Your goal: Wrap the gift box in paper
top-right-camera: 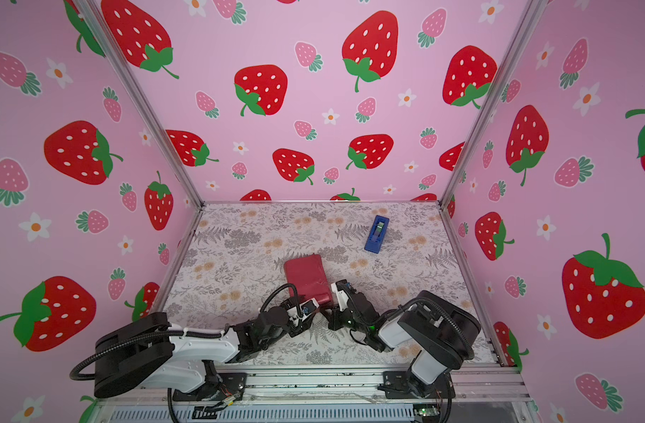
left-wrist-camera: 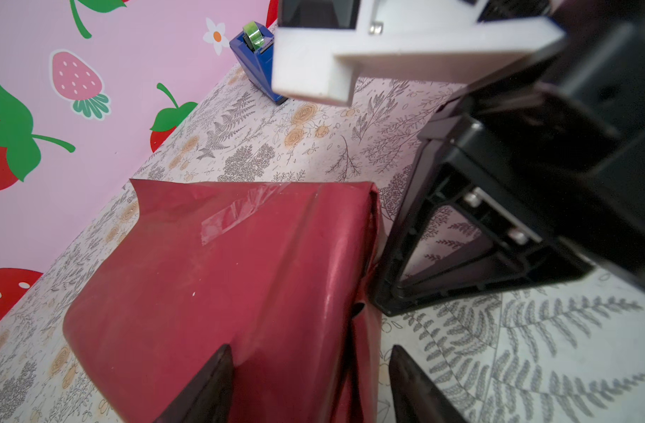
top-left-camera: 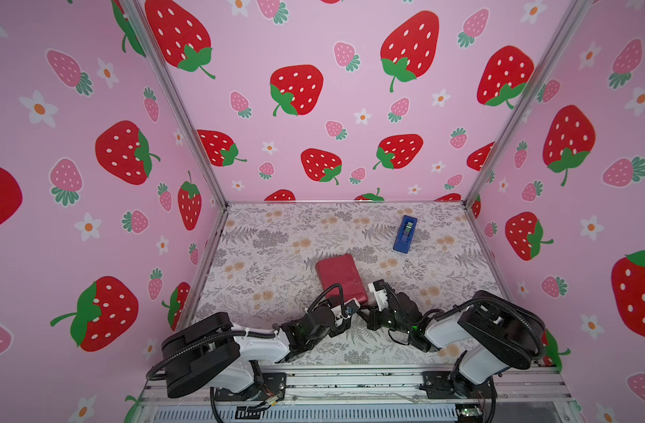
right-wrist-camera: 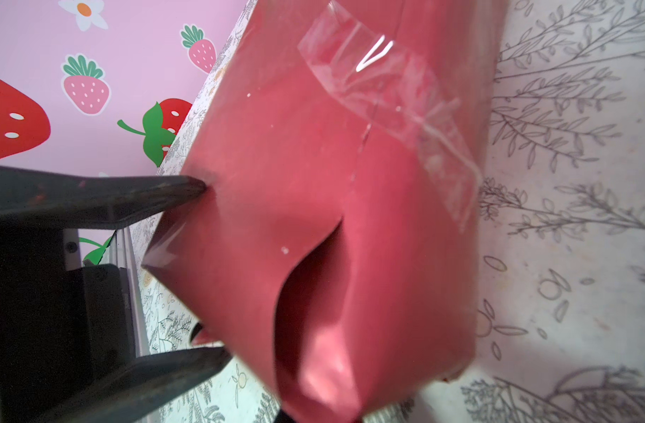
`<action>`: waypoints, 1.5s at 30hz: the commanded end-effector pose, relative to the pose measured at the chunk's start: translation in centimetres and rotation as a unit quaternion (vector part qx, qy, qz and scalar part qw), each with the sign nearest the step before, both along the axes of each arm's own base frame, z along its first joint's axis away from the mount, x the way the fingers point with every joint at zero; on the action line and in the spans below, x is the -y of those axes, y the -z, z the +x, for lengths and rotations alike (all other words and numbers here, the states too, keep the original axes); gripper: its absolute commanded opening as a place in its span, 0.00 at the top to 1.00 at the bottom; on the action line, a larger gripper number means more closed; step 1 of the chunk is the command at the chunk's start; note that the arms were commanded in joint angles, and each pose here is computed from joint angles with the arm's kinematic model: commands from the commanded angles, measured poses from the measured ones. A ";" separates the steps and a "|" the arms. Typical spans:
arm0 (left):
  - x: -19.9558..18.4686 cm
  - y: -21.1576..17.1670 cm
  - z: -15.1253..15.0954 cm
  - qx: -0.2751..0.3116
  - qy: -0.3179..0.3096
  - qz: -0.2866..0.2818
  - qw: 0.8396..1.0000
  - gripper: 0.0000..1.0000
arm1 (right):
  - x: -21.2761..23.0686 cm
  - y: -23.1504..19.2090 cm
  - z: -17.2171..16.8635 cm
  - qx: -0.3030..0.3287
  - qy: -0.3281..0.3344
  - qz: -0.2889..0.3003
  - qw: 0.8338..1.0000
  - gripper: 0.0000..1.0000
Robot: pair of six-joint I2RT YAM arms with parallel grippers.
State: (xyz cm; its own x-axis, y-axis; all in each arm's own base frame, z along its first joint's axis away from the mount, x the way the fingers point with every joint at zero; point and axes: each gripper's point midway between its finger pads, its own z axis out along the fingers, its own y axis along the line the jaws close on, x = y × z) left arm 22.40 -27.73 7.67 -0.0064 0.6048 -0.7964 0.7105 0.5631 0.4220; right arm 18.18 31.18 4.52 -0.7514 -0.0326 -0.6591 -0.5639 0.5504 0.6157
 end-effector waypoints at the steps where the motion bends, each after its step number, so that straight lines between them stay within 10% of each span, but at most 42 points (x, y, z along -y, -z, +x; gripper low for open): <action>1: -1.4 3.3 -0.1 -0.028 -0.017 0.055 0.998 0.34 | -0.6 -1.4 0.7 0.009 0.011 0.018 1.000 1.00; 26: -1.7 4.2 0.2 -0.025 -0.030 0.064 0.997 0.47 | 1.8 -5.2 2.3 0.056 0.056 -0.013 0.997 0.87; 45: -1.9 4.2 0.2 -0.025 -0.032 0.063 0.997 0.47 | 13.4 -9.5 17.7 -0.063 0.174 0.027 0.982 0.84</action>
State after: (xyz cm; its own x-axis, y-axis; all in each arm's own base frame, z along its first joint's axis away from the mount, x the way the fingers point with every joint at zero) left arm 23.78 -27.86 7.83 -0.0065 0.5897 -0.8076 0.6518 0.6150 0.4438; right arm 35.33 18.14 14.20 -0.7178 0.2649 -0.6439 -0.3026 0.7142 0.6312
